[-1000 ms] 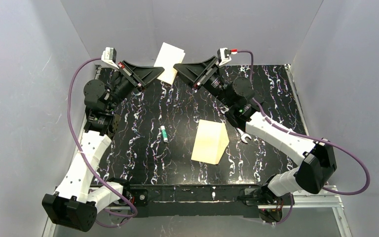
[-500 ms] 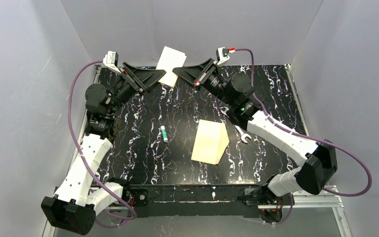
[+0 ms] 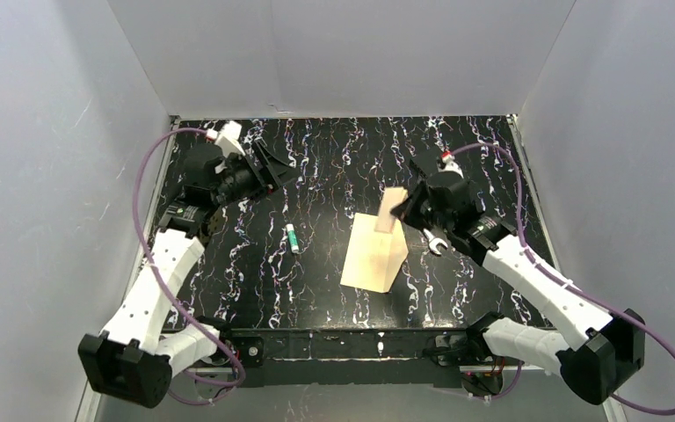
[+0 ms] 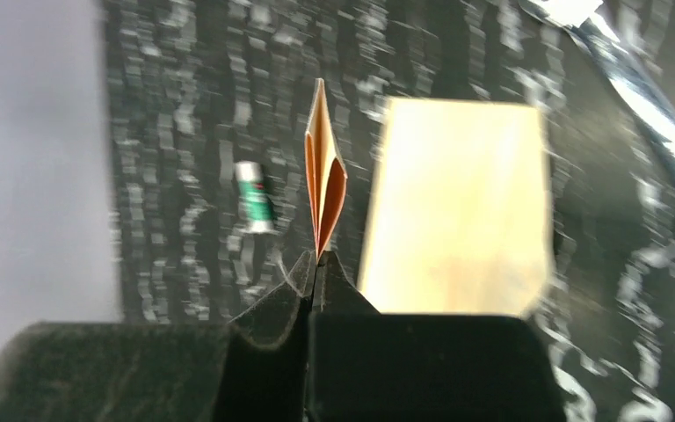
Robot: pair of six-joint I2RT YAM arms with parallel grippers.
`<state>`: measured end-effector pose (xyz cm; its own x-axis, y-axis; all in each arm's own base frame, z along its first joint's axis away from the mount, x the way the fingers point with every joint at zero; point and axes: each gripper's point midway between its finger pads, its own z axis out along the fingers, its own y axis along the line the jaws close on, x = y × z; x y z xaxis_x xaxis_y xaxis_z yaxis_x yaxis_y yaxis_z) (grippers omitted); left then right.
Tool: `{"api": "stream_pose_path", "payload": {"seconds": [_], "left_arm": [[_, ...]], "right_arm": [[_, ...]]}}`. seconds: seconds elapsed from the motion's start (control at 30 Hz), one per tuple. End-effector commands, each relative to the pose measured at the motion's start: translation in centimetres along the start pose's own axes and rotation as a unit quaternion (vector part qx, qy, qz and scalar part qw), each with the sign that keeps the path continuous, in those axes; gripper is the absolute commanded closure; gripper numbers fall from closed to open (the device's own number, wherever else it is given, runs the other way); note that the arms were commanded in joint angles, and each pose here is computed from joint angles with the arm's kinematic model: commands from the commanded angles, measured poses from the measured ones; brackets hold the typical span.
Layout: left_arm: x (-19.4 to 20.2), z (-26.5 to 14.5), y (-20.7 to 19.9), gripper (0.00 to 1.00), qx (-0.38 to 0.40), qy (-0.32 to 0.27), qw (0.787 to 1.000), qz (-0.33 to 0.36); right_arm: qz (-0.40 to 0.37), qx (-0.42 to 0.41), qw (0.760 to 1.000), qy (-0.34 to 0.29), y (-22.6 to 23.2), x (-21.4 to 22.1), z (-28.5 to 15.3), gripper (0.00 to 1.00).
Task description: Place the letter into the envelope and seal it
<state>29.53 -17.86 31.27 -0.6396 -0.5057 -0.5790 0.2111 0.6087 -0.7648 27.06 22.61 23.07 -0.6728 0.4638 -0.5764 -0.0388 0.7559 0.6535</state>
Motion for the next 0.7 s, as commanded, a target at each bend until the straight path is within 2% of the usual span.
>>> {"api": "stream_pose_path", "payload": {"seconds": [0.0,0.07,0.13,0.3,0.37,0.5,0.67], "left_arm": [[5.1,2.4,1.0,0.4,0.045,0.113,0.992,-0.015],[7.6,3.8,1.7,0.46,0.058,0.167,0.984,-0.021],[9.8,4.9,2.4,0.48,0.054,0.201,0.978,-0.022],[14.1,6.8,3.8,0.48,0.027,0.253,0.967,-0.002],[16.4,7.3,5.1,0.48,0.001,0.274,0.961,0.031],[20.3,8.2,9.2,0.47,-0.071,0.286,0.95,0.099],[23.3,9.0,12.2,0.48,-0.123,0.312,0.937,0.095]], "right_arm": [[-0.014,0.087,0.996,0.027,-6.8,2.2,0.2,0.99],[-0.004,0.113,0.992,0.052,-9.0,3.5,0.8,0.99],[0.005,0.125,0.99,0.069,-10.6,4.4,1.4,0.99],[-0.002,0.122,0.989,0.083,-12.8,5.8,2.6,0.99],[0.005,0.12,0.988,0.094,-13.6,6.6,3.0,0.99],[0.009,0.106,0.989,0.101,-14.3,7.5,3.5,0.99],[0.02,0.102,0.987,0.124,-15.7,8.8,4.0,0.99]]}}
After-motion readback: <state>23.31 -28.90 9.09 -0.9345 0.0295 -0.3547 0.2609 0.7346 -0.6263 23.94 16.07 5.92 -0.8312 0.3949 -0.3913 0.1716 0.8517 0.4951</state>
